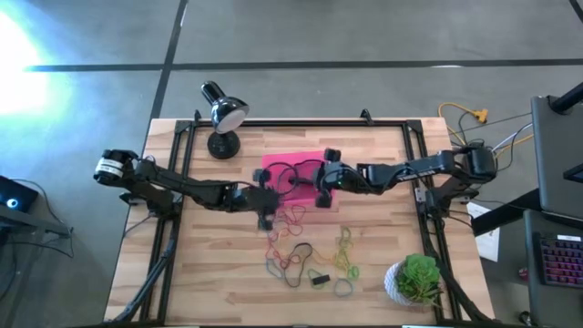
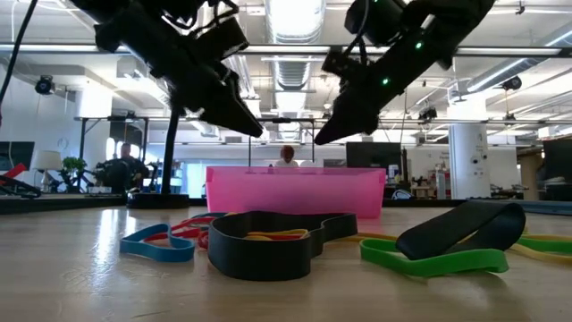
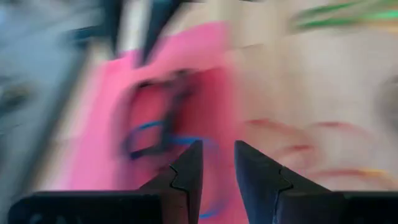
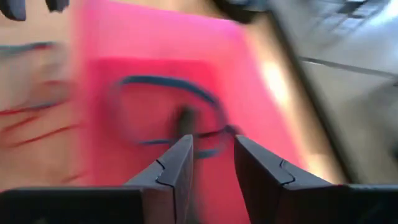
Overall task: Pick and place rubber bands into bin
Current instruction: Put the black rubber band into the red bin
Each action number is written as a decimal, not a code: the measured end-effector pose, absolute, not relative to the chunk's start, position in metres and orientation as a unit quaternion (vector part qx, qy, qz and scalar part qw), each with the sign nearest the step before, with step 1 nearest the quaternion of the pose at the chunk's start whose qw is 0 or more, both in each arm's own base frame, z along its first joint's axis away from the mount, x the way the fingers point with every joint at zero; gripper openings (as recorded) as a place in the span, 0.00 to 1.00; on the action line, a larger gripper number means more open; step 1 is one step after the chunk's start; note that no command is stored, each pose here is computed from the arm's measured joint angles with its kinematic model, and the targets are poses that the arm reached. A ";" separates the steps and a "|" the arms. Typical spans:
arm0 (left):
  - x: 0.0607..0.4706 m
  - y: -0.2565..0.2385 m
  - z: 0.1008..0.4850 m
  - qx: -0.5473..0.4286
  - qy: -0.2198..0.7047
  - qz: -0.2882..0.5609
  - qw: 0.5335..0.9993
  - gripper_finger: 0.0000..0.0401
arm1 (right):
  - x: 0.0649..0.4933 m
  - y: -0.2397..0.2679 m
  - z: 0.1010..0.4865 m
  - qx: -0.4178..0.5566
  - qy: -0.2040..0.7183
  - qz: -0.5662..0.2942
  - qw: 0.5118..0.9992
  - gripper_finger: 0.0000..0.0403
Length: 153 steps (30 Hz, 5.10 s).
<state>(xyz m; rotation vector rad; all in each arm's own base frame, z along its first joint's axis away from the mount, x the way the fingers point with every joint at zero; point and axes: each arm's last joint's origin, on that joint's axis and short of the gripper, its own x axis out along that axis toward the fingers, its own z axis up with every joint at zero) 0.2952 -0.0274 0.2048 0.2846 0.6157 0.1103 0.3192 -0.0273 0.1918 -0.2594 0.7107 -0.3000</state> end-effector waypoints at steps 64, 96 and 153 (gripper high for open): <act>0.254 -0.081 0.188 0.020 0.373 -0.138 0.917 0.19 | 0.351 0.096 0.105 -0.035 0.395 0.104 0.912 0.16; 0.252 -0.081 0.191 0.022 0.360 -0.132 0.923 0.19 | 0.349 0.091 0.118 -0.061 0.394 0.076 0.914 0.35; 0.252 -0.080 0.189 0.025 0.359 -0.125 0.925 0.19 | 0.352 0.031 0.283 -0.261 0.343 -0.079 0.899 0.02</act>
